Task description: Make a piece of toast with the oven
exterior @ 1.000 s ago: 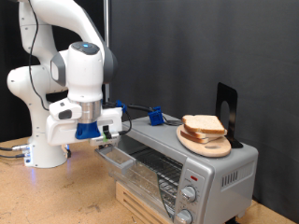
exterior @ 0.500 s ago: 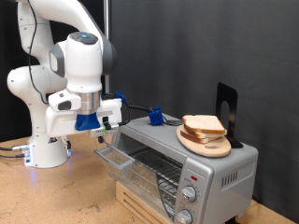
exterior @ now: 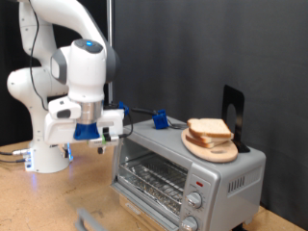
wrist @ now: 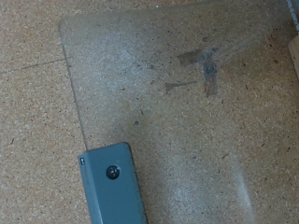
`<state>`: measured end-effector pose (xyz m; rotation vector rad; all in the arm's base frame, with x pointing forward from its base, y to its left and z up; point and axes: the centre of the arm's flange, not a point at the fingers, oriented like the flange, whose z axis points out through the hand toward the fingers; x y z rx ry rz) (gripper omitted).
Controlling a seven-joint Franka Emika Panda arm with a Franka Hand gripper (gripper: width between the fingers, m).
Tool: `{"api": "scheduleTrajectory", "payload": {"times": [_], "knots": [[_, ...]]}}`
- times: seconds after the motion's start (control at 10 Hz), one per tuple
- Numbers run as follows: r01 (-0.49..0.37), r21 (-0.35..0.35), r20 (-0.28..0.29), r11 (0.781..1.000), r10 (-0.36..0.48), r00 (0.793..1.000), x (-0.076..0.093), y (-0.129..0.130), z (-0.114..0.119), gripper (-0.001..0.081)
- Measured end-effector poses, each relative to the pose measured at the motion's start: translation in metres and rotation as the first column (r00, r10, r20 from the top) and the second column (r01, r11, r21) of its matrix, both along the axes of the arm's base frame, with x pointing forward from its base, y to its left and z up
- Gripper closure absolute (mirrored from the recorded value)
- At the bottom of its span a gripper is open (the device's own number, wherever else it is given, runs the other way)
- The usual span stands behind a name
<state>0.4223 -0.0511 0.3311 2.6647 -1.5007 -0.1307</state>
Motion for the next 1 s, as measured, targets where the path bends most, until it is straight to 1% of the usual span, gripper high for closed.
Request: {"api": "scheduleTrajectory", "payload": {"times": [0.2,0.3,0.5,0.6,0.7,0.8,0.9,1.0], "knots": [[-0.026,0.004,-0.004,1.0,0.026,1.0,0.0,0.0,0.0,0.0],[-0.052,0.006,0.0,0.999,0.052,0.999,-0.001,0.0,0.002,0.0],[-0.071,0.0,0.028,0.997,0.071,0.997,-0.002,0.002,0.014,0.0],[-0.068,0.004,0.021,0.998,0.068,0.997,-0.003,0.002,0.012,0.0],[-0.091,0.022,0.021,0.996,0.091,0.996,-0.003,0.001,0.012,0.0],[-0.112,0.051,0.041,0.992,0.11,0.993,-0.003,-0.005,0.015,0.0],[-0.109,0.091,0.103,0.99,0.1,0.99,0.0,-0.014,0.024,0.0],[-0.092,0.13,0.188,0.987,0.067,0.98,0.003,-0.026,0.035,0.0]]}}
